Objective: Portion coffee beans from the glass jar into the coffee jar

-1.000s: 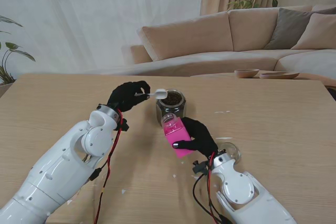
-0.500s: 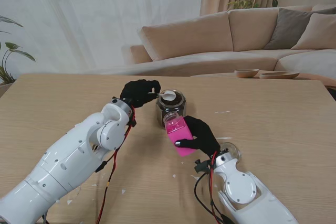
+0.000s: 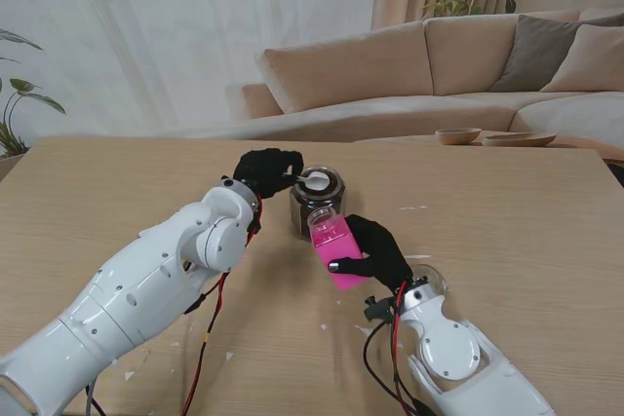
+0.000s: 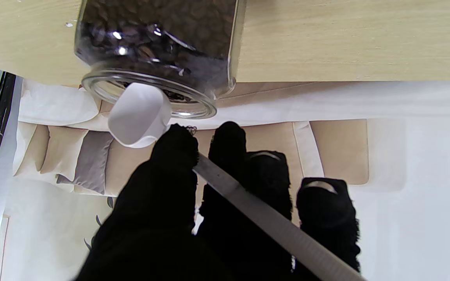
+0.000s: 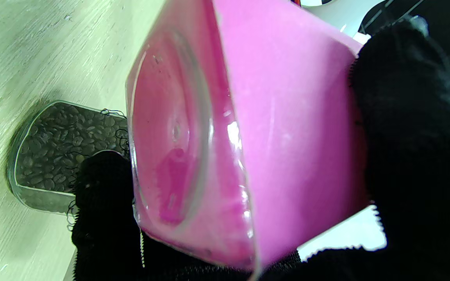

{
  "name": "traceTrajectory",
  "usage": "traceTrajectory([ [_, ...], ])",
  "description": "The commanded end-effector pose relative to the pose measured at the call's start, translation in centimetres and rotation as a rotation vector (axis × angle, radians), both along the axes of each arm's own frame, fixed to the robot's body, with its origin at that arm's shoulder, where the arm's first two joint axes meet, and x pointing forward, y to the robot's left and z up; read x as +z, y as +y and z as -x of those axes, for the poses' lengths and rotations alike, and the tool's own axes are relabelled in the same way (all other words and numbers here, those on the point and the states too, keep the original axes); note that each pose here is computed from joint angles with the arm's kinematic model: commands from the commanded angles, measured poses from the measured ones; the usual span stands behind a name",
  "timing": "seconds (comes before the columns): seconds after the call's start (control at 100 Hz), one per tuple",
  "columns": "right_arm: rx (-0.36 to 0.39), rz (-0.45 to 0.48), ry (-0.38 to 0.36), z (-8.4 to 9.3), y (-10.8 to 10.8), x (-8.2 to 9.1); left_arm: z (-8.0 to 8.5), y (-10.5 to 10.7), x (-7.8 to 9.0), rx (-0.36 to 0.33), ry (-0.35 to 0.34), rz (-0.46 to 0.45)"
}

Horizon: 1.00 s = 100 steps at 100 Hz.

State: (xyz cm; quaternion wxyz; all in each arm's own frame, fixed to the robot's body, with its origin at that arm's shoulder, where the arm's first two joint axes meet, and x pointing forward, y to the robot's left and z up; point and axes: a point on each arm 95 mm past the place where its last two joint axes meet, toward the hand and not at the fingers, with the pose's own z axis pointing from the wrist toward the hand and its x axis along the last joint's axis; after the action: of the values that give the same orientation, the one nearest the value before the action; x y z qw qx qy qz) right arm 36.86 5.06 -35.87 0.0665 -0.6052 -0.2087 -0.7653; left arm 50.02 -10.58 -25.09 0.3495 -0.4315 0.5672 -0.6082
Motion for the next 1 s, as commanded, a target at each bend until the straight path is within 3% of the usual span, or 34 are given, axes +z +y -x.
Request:
traceTrajectory([
  [0.0,0.016,-0.003,0.009,0.32,0.32,-0.11,0.04,-0.72,0.26,-0.009,0.009,-0.001],
  [0.19,0.018,-0.005,0.01,0.32,0.34,-0.14,0.0,-0.94,0.08,0.006,0.012,-0.013],
  [0.35,0.021,-0.006,0.011,0.3,0.38,-0.16,0.13,-1.17,-0.01,0.048,-0.03,0.02],
  [0.7,0.019,-0.007,0.009,0.32,0.36,-0.11,-0.03,-1.45,-0.31,0.052,-0.046,-0.054],
  [0.85,0.018,-0.01,0.01,0.35,0.31,-0.09,0.08,-1.53,-0.52,0.047,-0.024,-0.051],
  [0.99,0.016,-0.011,0.009,0.37,0.27,-0.04,0.38,-1.56,-0.5,0.044,0.04,-0.018],
])
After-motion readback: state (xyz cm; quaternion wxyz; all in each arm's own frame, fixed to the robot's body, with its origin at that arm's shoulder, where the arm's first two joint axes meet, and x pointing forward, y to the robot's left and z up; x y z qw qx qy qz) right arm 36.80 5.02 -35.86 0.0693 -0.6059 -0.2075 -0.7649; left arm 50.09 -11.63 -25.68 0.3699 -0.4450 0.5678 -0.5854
